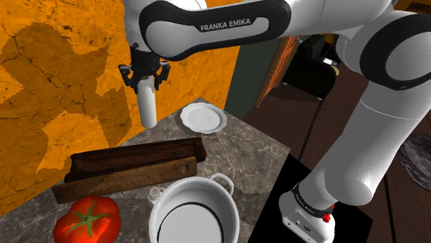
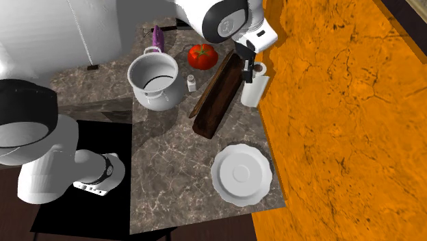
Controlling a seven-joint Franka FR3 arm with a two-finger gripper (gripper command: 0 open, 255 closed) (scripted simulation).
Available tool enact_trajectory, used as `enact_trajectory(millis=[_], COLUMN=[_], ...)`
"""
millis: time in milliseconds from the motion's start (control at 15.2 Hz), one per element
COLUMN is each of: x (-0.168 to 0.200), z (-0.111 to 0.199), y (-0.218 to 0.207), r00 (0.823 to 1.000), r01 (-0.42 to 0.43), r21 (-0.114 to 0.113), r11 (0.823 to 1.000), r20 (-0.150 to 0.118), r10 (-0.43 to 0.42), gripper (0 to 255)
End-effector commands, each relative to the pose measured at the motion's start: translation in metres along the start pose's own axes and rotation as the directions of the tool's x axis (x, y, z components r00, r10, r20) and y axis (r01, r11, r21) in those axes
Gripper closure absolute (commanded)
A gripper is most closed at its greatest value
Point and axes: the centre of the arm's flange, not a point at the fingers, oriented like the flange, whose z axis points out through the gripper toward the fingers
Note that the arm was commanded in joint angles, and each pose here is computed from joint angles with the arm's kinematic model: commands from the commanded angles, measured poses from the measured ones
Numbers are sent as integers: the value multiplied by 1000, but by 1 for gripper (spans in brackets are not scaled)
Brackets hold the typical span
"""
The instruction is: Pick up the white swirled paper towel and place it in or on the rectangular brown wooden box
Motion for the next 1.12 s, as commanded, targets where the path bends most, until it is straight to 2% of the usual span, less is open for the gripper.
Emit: enact_trajectory(millis=[0, 726, 1056], x=[2, 14, -30], z=[-11, -65, -106], y=[-1, -1, -27], r00=[1000, 1000, 1000], r01=[0, 0, 0], r21=[0, 0, 0], r11=[1000, 1000, 1000], r20=[0, 0, 0], r10=[0, 0, 0], gripper=[255, 255, 255])
